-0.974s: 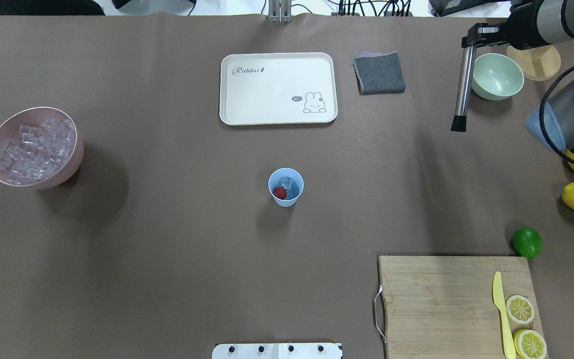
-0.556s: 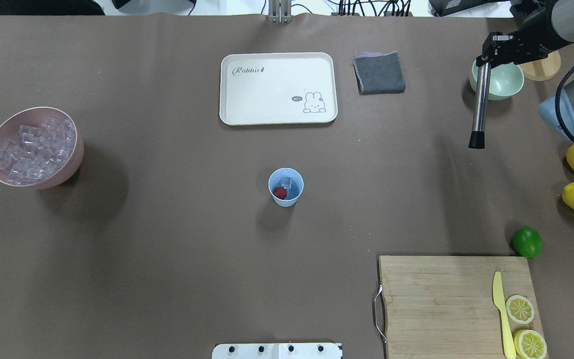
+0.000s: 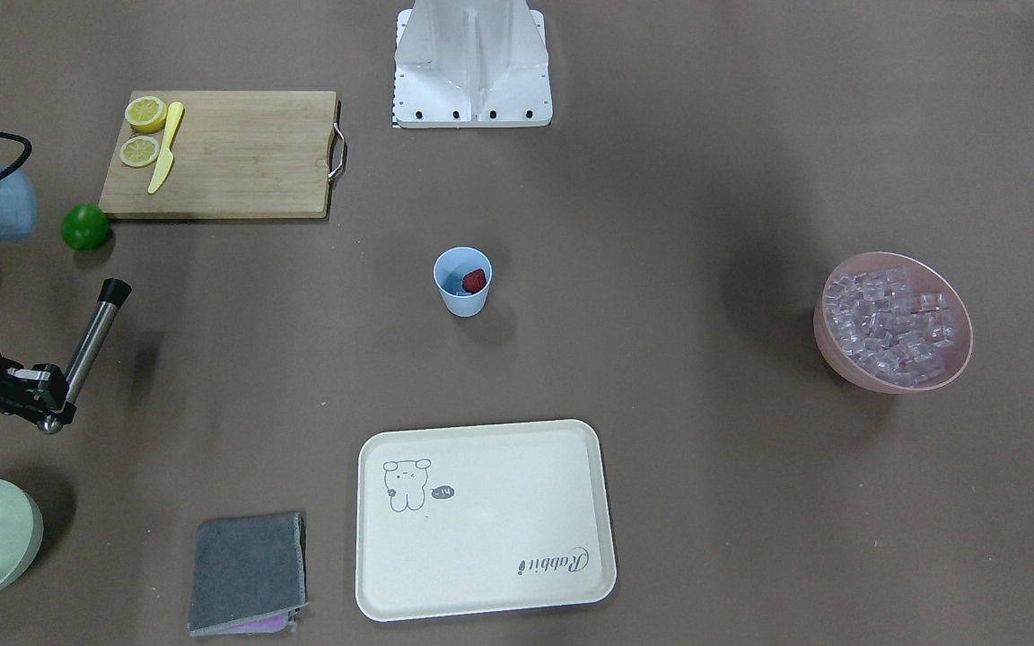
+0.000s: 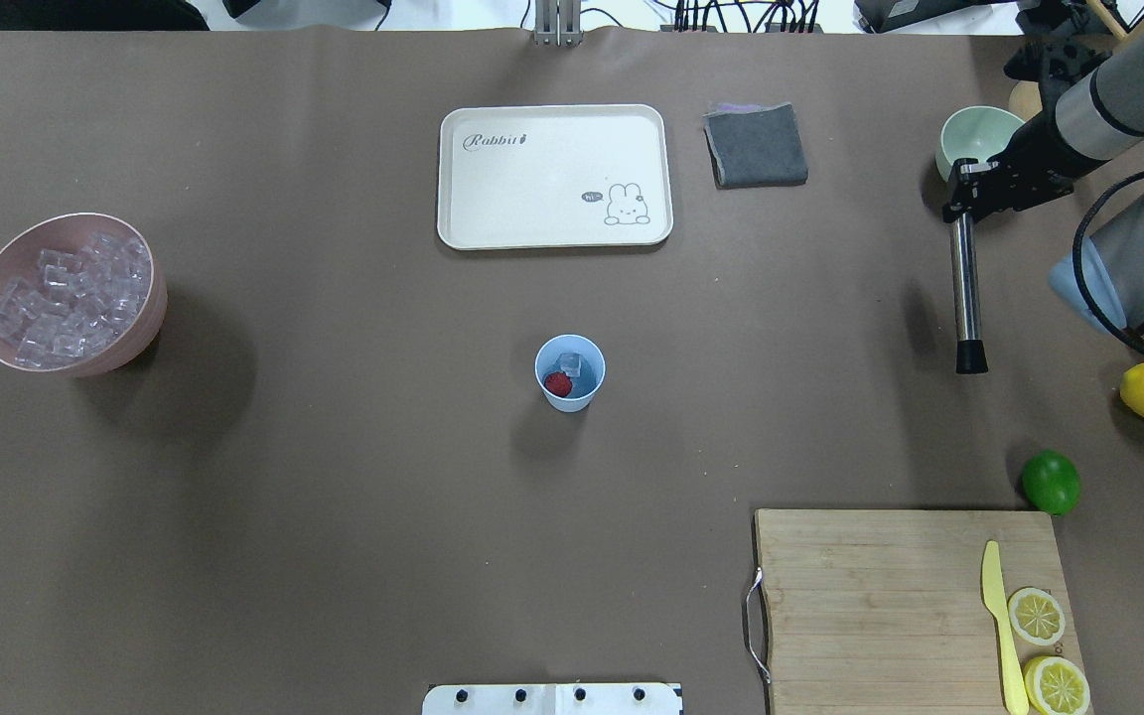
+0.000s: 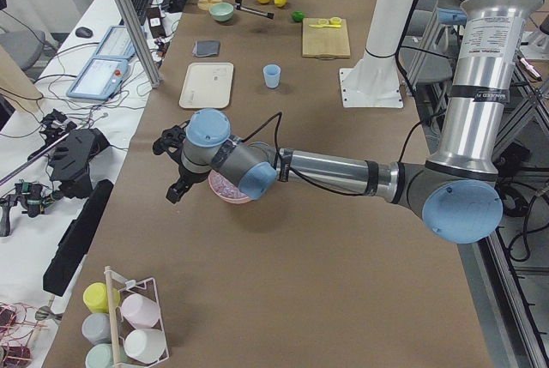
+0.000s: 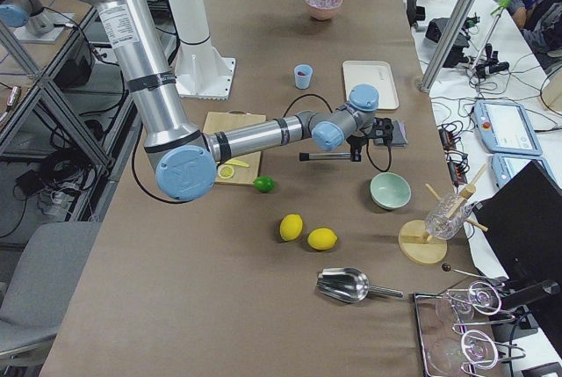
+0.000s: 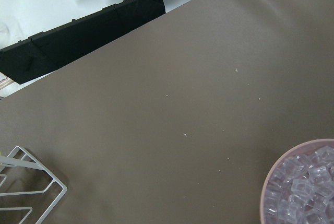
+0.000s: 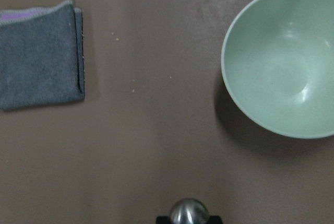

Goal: Mash ice and strawberries in cup
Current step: 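Lower the pestle onto the table beside the green bowl and release it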

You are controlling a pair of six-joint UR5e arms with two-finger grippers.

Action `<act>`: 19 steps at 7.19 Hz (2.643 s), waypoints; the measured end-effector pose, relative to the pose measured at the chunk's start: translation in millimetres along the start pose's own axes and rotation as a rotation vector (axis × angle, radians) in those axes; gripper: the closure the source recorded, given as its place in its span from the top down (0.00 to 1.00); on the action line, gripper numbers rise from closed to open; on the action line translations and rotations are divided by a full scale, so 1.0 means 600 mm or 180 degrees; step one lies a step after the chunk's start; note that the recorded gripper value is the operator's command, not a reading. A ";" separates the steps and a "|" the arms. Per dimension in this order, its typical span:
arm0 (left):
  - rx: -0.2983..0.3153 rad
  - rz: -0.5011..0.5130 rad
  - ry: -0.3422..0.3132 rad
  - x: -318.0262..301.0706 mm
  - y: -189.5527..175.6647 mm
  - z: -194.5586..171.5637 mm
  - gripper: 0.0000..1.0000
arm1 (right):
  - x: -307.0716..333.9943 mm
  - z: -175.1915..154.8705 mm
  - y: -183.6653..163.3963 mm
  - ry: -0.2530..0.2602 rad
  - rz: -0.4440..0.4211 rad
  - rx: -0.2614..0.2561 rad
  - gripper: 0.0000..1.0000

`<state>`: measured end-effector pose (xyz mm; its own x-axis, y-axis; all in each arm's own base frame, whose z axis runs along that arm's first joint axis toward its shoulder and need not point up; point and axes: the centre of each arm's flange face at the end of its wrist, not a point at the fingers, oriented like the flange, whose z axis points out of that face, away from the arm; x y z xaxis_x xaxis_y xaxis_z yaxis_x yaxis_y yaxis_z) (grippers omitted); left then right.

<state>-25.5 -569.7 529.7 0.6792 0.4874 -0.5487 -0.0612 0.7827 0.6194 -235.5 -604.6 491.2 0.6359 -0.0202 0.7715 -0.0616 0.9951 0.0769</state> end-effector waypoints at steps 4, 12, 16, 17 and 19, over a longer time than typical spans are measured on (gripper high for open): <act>-0.0003 0.0005 0.0013 0.003 -0.002 0.003 0.97 | 0.033 0.072 0.008 0.0270 -0.0305 -0.0220 0.00; 0.0005 0.0022 0.0025 0.008 -0.004 0.003 0.97 | 0.000 0.090 -0.009 0.0416 -0.0226 -0.0361 0.24; 0.0003 0.0031 0.0029 0.010 -0.004 0.005 0.97 | -0.001 0.099 -0.004 0.0436 -0.0232 -0.0382 0.62; 0.0005 0.0033 0.0028 0.010 -0.004 0.004 0.97 | 0.002 0.097 -0.005 0.0438 -0.0223 -0.0377 0.65; 0.0009 0.0037 0.0027 0.011 -0.005 0.004 0.97 | 0.008 0.088 -0.010 0.0435 -0.0204 -0.0349 1.00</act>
<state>-19.3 -569.6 525.6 0.6723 0.4997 -0.5463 -0.0670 0.7759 0.6272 -272.5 -616.0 527.5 0.7349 -0.0782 0.6736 0.0619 0.9969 0.0481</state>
